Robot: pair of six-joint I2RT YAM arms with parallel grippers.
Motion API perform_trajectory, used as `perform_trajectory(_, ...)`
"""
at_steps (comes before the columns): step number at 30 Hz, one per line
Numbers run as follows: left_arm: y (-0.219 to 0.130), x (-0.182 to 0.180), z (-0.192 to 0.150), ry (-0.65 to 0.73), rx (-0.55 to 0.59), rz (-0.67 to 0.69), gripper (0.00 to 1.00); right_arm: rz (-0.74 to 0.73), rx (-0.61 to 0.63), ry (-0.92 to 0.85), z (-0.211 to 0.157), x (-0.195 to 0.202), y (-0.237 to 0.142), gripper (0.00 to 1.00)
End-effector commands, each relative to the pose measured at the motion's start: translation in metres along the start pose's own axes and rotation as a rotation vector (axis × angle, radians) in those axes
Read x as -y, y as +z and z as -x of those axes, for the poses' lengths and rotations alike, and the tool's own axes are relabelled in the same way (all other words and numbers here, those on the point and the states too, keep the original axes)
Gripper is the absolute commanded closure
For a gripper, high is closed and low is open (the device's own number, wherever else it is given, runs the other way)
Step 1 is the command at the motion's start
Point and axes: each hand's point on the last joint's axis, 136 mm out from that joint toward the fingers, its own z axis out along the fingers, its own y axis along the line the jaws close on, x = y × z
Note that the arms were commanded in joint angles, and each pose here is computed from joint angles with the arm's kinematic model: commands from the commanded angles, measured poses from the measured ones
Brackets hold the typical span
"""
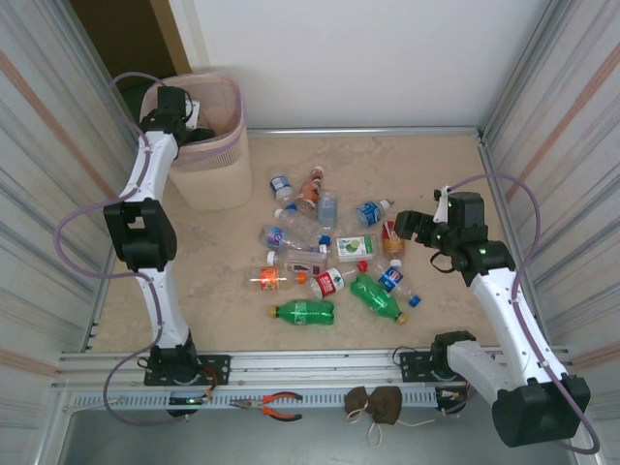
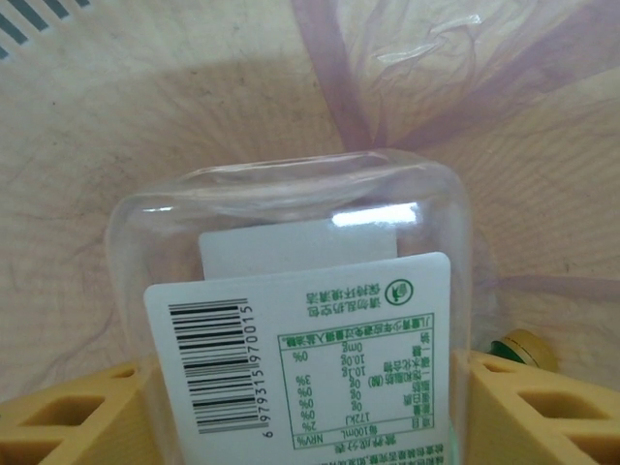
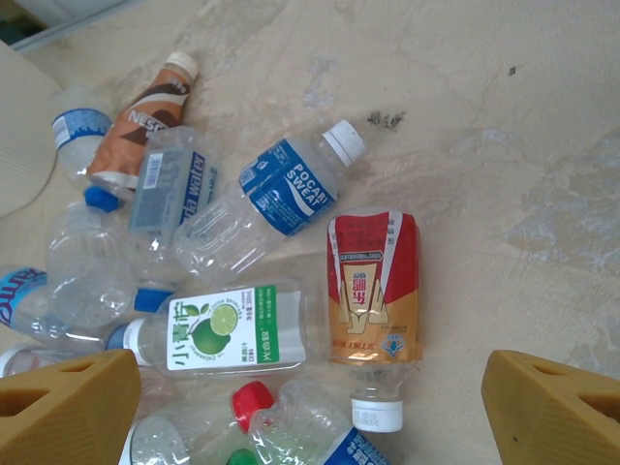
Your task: Put the plastic bottles in the bin
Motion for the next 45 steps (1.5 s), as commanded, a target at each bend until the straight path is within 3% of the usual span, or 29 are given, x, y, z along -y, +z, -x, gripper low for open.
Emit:
perform_trajectory(1,0.008,0.002,-0.008,-0.012,-0.04,-0.022,0.27,0.009,0.023,0.013,0.005,-0.004,-0.005,0.1)
perform_trajectory(11,-0.039,0.004,0.031,-0.02,0.076,-0.055,0.24,0.0,0.025,0.015,0.009,-0.005,-0.013,0.1)
perform_trajectory(27,-0.158,0.031,0.077,-0.024,0.297,-0.232,0.24,-0.077,-0.086,0.018,0.004,0.008,-0.001,0.11)
perform_trajectory(34,-0.2,0.05,0.06,-0.035,0.327,-0.346,0.25,-0.126,-0.242,0.008,-0.006,0.015,0.03,0.14)
perform_trajectory(45,-0.227,0.082,-0.009,-0.13,0.319,-0.528,0.25,-0.199,-0.413,-0.073,-0.023,0.018,0.084,0.15)
